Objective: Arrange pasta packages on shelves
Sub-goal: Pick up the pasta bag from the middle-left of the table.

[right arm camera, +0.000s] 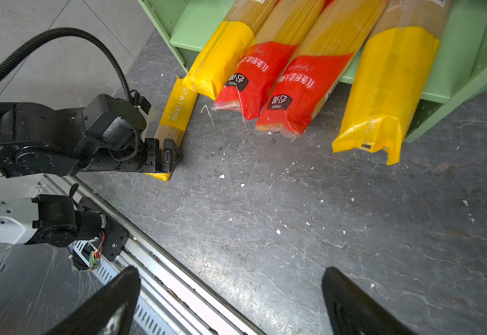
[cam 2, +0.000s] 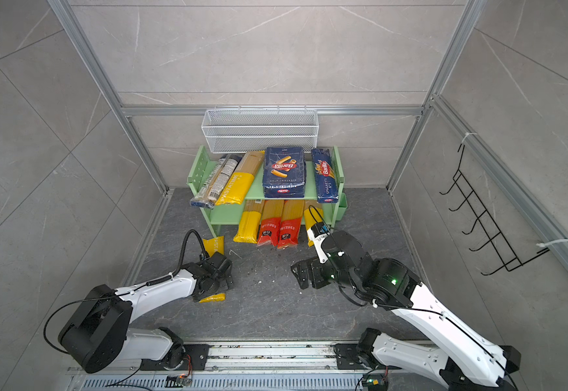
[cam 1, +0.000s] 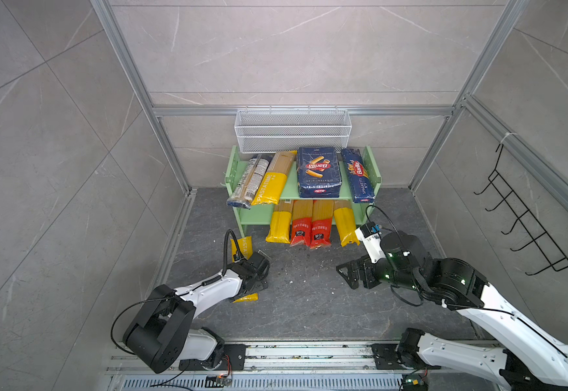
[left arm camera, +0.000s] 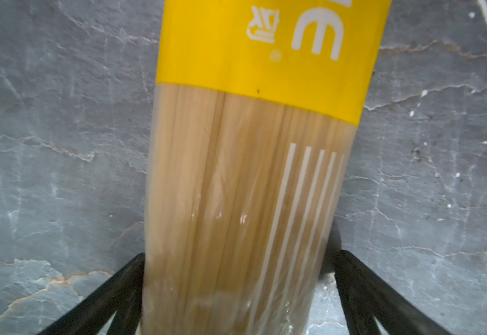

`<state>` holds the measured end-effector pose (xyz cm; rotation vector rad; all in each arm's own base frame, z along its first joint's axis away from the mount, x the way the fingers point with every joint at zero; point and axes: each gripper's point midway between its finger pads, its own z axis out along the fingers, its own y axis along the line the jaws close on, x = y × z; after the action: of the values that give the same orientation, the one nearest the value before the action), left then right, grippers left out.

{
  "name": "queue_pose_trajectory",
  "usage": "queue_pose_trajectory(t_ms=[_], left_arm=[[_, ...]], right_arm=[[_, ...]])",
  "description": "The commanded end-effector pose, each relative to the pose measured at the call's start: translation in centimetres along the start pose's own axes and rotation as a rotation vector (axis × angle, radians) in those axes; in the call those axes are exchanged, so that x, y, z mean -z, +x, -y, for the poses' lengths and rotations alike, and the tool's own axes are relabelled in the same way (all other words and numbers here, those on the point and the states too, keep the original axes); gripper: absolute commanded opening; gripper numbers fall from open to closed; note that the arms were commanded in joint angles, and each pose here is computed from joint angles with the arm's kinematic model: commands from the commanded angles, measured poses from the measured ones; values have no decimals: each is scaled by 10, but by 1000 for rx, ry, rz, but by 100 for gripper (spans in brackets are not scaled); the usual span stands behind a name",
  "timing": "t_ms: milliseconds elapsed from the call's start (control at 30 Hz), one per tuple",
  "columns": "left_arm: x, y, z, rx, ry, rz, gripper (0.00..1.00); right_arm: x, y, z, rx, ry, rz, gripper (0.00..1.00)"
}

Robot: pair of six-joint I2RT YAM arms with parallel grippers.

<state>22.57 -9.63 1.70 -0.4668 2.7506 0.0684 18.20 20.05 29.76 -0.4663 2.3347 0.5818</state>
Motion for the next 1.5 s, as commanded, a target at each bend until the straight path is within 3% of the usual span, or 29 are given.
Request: queue_pose_trajectory(t_ms=[0, 267, 967, 1333, 1467], left_arm=[[6, 5, -7, 0, -2, -22, 100], [31, -8, -18, -23, -43, 24, 100], [-5, -13, -1, -36, -38, -21, 100], [-35, 19, 3, 10, -7, -123, 100], [-42, 36, -3, 25, -15, -160, 81]], right_arm=[[3, -11, -2, -15, 6, 20, 100], [-2, -16, -3, -15, 11, 24, 100], [-2, -12, 1, -9, 32, 14, 100], [0, -13, 3, -5, 44, 13, 100], [-1, -13, 3, -8, 44, 12, 100]])
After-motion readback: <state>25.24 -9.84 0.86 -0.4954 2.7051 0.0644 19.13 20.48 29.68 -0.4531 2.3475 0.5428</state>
